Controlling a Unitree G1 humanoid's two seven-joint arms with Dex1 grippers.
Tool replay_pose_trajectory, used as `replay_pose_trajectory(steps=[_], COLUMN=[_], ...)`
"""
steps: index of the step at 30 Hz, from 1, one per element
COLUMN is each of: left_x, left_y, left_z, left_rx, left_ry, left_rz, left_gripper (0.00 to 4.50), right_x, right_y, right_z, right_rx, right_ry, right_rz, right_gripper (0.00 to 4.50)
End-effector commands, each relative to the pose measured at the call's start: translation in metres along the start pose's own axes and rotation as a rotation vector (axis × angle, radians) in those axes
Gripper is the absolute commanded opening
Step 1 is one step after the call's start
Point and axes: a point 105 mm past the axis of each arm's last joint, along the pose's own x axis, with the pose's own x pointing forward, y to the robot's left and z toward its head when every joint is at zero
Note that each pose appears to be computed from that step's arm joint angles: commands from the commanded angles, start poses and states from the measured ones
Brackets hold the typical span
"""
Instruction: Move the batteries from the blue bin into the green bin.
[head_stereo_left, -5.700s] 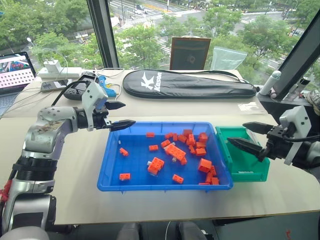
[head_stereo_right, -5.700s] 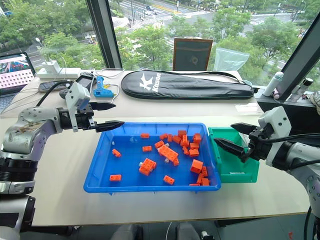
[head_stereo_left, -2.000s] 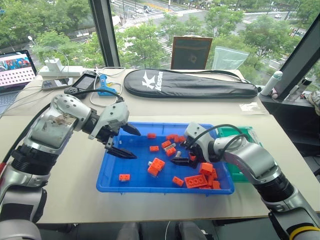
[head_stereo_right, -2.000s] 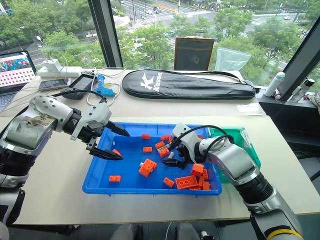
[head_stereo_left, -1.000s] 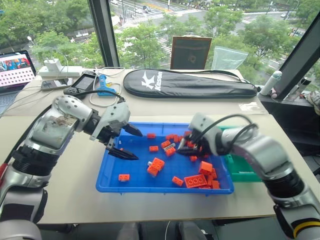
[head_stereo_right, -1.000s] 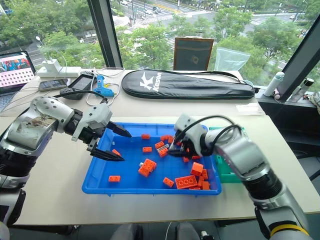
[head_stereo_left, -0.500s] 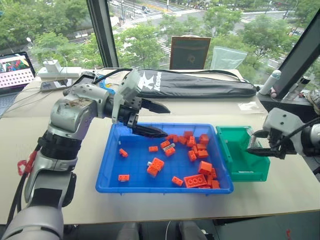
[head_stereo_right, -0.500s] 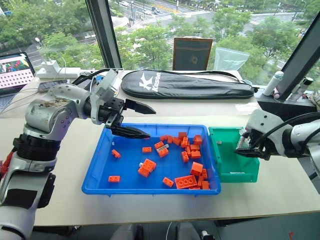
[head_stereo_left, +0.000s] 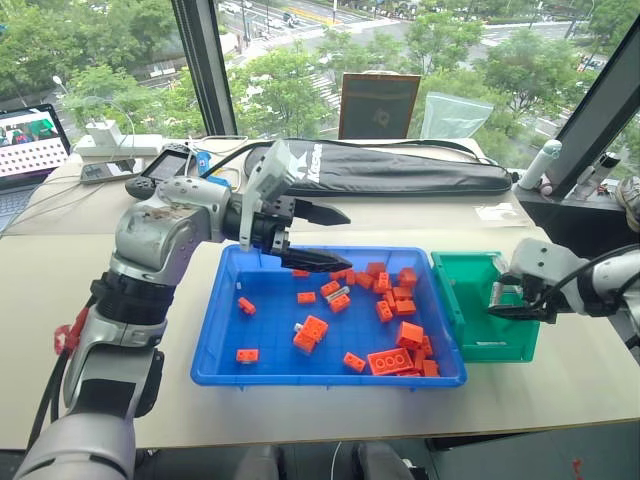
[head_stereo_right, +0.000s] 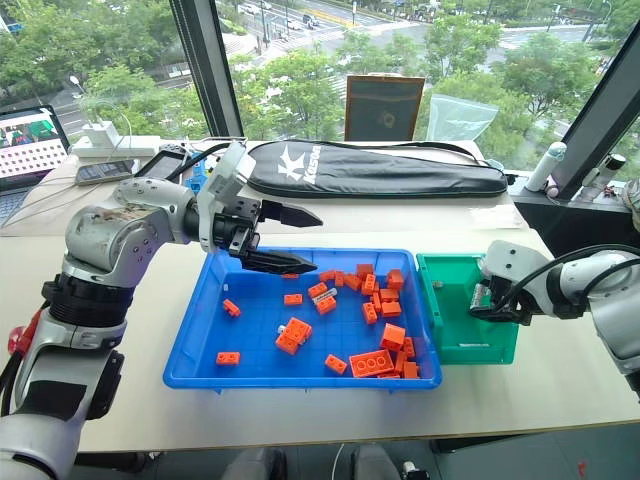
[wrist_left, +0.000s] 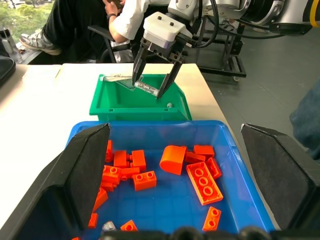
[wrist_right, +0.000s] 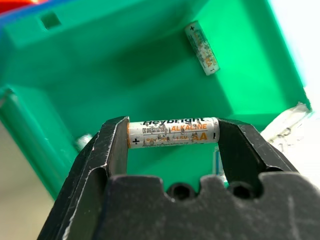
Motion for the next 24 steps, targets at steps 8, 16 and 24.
replay_pose_trajectory(steps=[8, 16, 24], left_x=[-0.032, -0.05, -0.061], left_y=[0.005, 0.007, 0.001], left_z=[-0.012, -0.023, -0.025], left_rx=[0.024, 0.038, 0.041], left_ry=[0.093, 0.185, 0.224], left_rz=[0.113, 0.175, 0.205], left_gripper=[4.5, 4.5, 4.5], right_x=[-0.042, 0.003, 0.057], right_y=[-0.028, 0.016, 0.032], right_z=[0.091, 0.153, 0.178], right_rx=[-0.125, 0.172, 0.45], right_ry=[-0.18, -0.42, -0.405], right_rz=[-0.134, 0.044, -0.109], right_gripper=[4.46, 4.46, 4.46])
